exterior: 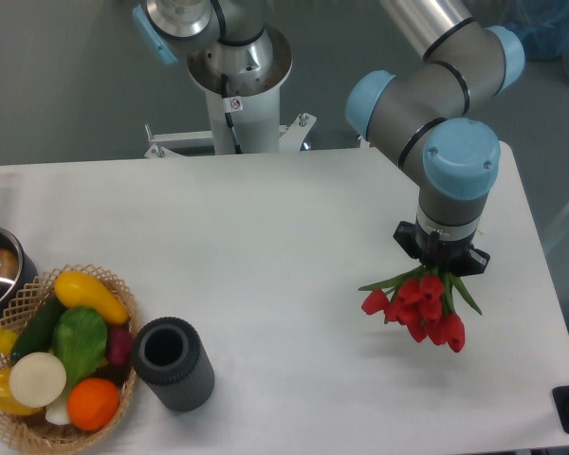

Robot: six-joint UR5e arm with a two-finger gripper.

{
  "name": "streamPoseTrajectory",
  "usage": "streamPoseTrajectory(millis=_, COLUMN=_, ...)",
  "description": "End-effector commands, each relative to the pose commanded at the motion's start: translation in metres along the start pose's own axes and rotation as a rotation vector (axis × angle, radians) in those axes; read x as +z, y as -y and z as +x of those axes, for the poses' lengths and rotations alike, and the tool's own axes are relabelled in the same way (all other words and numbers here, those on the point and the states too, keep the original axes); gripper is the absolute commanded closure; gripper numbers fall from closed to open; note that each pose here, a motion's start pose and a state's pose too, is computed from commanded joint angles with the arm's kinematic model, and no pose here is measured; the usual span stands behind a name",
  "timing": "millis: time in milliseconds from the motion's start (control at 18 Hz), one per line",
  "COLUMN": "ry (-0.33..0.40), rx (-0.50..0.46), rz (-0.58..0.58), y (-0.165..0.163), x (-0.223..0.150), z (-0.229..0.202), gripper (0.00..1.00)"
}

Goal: Insert the flowers into the vase
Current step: 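Lift the red tulip bunch in the gripper and swing toward the vase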

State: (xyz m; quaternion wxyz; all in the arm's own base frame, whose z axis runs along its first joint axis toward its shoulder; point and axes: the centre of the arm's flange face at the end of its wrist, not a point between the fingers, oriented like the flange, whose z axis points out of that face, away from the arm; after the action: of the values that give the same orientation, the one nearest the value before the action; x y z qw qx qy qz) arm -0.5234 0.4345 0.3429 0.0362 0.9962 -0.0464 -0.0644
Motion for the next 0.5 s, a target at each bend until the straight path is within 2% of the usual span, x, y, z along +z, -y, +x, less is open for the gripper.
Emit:
streamPoseTrajectory(millis=333, ry=-0.002, rx=-0.028, rz=0.111, y=0.009, x=-0.017, z=-0.007, gripper=1.0)
streamPoseTrajectory(millis=500, ry=0.01, rx=-0.036, rz=0.215, y=0.009, x=-0.033, z=-0.014, gripper=1.0)
